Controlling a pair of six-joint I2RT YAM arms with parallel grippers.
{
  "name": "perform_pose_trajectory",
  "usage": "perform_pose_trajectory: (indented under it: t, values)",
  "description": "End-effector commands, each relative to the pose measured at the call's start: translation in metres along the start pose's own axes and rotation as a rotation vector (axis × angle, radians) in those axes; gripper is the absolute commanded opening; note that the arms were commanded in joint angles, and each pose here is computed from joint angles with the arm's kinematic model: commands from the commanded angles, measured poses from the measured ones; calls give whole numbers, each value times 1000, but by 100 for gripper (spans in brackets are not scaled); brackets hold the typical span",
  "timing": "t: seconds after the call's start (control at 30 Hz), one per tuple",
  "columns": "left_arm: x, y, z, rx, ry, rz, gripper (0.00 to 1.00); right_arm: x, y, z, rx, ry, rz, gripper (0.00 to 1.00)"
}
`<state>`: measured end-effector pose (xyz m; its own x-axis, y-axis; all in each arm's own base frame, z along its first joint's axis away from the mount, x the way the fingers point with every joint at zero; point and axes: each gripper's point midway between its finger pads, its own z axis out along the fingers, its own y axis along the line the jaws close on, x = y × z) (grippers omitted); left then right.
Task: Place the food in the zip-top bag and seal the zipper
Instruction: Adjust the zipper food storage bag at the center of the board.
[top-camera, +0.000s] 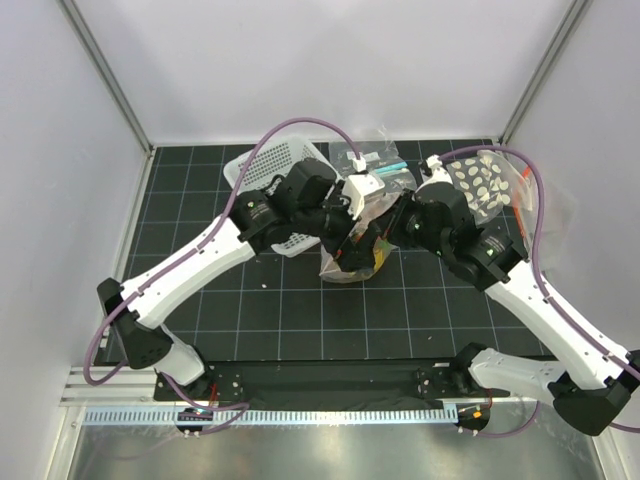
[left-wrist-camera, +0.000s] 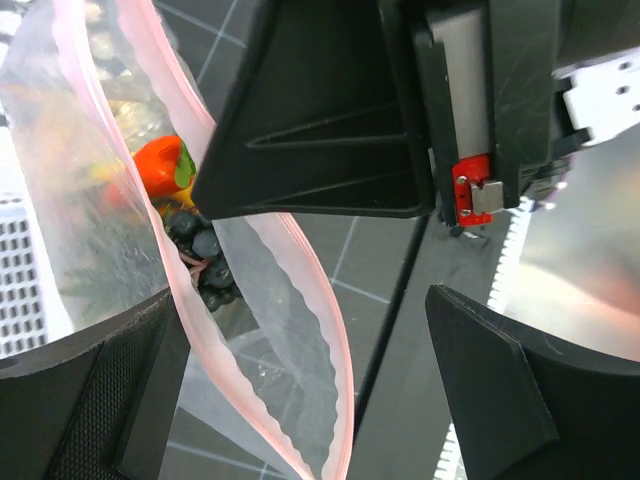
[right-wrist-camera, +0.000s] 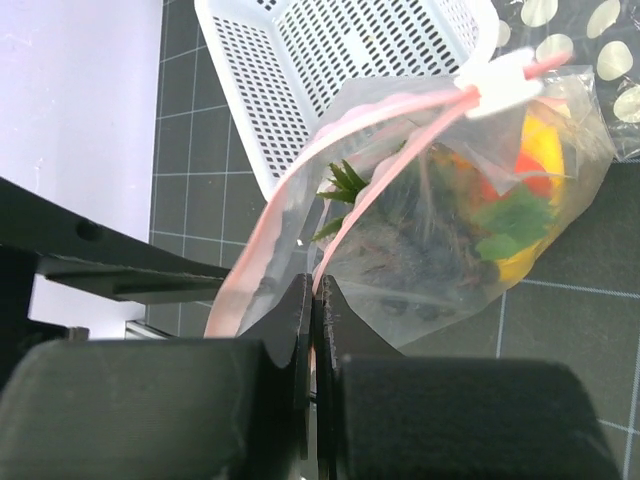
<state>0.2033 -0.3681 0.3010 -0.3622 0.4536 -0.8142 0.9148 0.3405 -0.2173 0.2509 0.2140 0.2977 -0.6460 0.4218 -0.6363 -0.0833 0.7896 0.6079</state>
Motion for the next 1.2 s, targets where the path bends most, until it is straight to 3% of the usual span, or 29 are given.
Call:
perform_pose_trajectory:
  t: [0.0,0.2,0.3,0.4,0.43,0.53,0.6,0.7,0.87,1.07,1.17]
  values:
    - [-13,7,-5,-103,-15,76,100,-34,30,-11,-80,-107,39,1]
    - [-5,17,6,-201,37,116,99,-34,34,-9,-93,-106,48,4]
    - [0,22,12,-220,57,113,87,-36,37,-10,-104,-107,50,8]
    - [-2,24,10,-234,48,110,53,-39,32,-14,-91,-130,48,15]
    - [-3,25,9,-241,41,110,32,-41,30,-16,-86,-143,50,17]
    - [-7,24,2,-246,19,121,3,-51,18,-27,-59,-221,49,35]
    - [-7,22,-1,-238,15,122,0,-56,8,-36,-35,-268,35,46]
    - [-6,15,-5,-211,14,126,0,-67,-9,-48,25,-347,-24,52]
    - [-6,6,-18,-177,5,138,0,-75,-33,-66,106,-404,-249,53]
    - [-1,5,-28,-182,30,130,0,-81,-57,-88,154,-503,-320,51]
    - [3,2,-32,-171,40,126,0,-70,-63,-83,138,-485,-358,51]
